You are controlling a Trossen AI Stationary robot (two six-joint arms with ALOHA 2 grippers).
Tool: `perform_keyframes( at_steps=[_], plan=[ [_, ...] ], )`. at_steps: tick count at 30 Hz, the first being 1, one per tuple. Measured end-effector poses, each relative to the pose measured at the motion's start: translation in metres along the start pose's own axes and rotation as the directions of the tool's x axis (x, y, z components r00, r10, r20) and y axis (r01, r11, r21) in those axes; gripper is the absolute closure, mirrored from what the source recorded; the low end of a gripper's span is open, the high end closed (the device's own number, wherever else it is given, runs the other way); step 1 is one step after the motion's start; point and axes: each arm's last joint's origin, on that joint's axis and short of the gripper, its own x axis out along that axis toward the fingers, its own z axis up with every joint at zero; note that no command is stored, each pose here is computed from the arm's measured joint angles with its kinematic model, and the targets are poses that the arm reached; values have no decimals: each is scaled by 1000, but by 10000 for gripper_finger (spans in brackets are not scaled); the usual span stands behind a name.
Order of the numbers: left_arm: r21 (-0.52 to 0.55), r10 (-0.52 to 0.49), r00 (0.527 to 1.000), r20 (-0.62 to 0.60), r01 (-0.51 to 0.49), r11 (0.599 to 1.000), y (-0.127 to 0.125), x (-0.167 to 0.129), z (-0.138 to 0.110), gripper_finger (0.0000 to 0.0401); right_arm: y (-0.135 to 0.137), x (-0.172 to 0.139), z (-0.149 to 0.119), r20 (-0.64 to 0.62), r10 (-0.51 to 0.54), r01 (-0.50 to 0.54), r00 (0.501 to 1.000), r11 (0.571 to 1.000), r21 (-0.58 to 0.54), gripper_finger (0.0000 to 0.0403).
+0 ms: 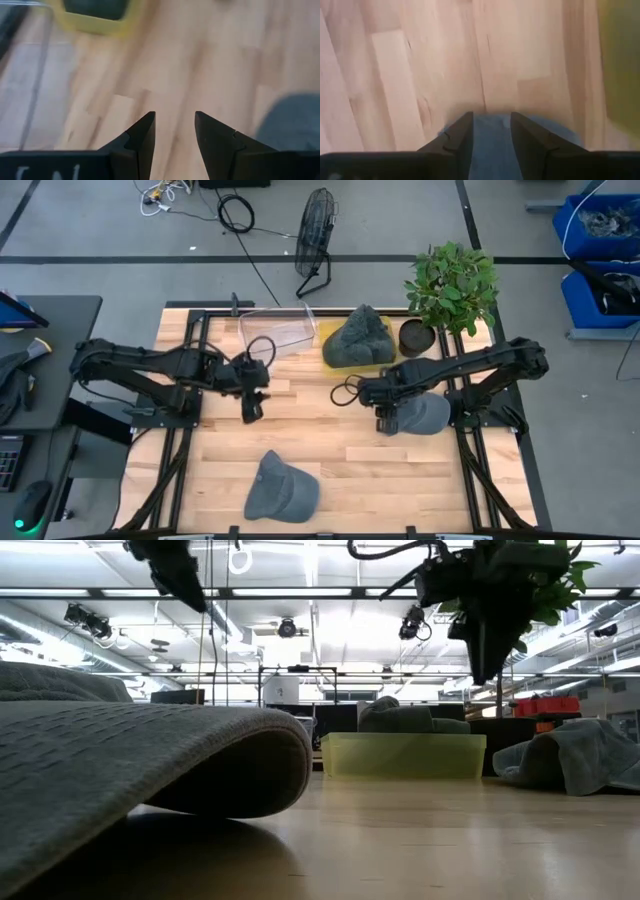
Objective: Pick & Place hat
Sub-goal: Put the bottom gray cap into the transparent bin
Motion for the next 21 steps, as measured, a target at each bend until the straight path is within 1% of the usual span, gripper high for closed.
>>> perform_keyframes(
  at_steps=[2, 4, 6, 11, 13, 16, 17, 19, 20, 21],
  plan=[
    [58, -41, 999, -17, 42, 997, -11, -1, -5, 259, 3, 3, 1, 24, 7, -7, 1000, 1000, -8, 270],
    [105, -97, 995, -33, 100, 989, -23, 4, -15, 259, 5, 5, 3, 61, 18, -17, 998, 1000, -15, 270],
    [144, -152, 988, -37, 156, 977, -36, 15, -29, 259, 8, 7, 6, 101, 29, -25, 994, 999, -38, 270],
    [213, -275, 961, 6, 268, 940, -65, 49, -70, 259, 11, 6, 17, 215, 58, -30, 975, 991, -131, 270],
    [224, -340, 939, 56, 321, 920, -76, 56, -78, 259, 12, 4, 21, 258, 69, -29, 964, 987, -156, 270],
    [255, -458, 885, 91, 423, 869, -92, 57, -85, 259, 13, 3, 25, 297, 79, -29, 952, 985, -170, 270],
    [279, -476, 875, 86, 437, 855, -97, 57, -88, 259, 13, 3, 26, 304, 81, -31, 949, 986, -166, 270],
    [339, -487, 871, 64, 440, 832, -103, 59, -93, 259, 14, 2, 28, 330, 87, -34, 940, 986, -164, 270],
    [363, -481, 875, 54, 432, 826, -105, 61, -95, 259, 14, 2, 29, 342, 90, -36, 935, 986, -164, 270],
    [373, -468, 882, 51, 418, 828, -107, 64, -98, 259, 14, 2, 30, 346, 91, -36, 934, 986, -165, 270]
  ],
)
